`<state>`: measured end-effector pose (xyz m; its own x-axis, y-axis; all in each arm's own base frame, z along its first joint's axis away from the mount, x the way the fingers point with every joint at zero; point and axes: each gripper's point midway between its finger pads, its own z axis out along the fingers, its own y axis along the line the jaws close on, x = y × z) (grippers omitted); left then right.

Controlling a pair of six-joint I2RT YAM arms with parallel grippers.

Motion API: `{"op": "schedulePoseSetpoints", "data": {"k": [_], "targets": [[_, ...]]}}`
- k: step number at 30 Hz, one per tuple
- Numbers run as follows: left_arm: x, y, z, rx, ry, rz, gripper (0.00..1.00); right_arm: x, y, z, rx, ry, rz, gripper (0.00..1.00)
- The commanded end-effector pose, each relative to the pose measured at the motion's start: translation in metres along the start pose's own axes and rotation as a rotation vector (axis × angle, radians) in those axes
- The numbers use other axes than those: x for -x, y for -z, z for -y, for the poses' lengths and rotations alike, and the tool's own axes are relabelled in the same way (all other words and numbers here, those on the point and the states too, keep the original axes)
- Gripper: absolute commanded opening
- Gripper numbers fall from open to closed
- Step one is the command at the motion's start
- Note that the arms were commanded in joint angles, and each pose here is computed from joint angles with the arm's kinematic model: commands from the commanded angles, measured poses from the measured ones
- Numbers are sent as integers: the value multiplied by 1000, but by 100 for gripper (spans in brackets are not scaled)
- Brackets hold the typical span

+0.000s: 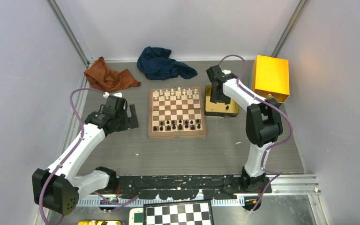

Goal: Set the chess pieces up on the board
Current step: Pick up the chess piece from the storage box.

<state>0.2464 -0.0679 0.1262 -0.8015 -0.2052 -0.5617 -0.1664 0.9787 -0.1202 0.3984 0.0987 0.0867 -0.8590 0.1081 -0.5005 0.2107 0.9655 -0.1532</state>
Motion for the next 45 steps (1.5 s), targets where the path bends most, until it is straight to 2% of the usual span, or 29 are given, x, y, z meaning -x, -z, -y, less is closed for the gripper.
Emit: {"op": "schedulePoseSetpoints", "data": {"k": [1,15,45], "targets": [[17,5,5,-17,3,42,100,29,11,14,33,-139,101,54],[20,3,5,-6,-2,35,100,17,-28,39,13,-223,43,52],[25,0,6,14,-11,21,100,10,-63,44,15,-247,-12,40]]}}
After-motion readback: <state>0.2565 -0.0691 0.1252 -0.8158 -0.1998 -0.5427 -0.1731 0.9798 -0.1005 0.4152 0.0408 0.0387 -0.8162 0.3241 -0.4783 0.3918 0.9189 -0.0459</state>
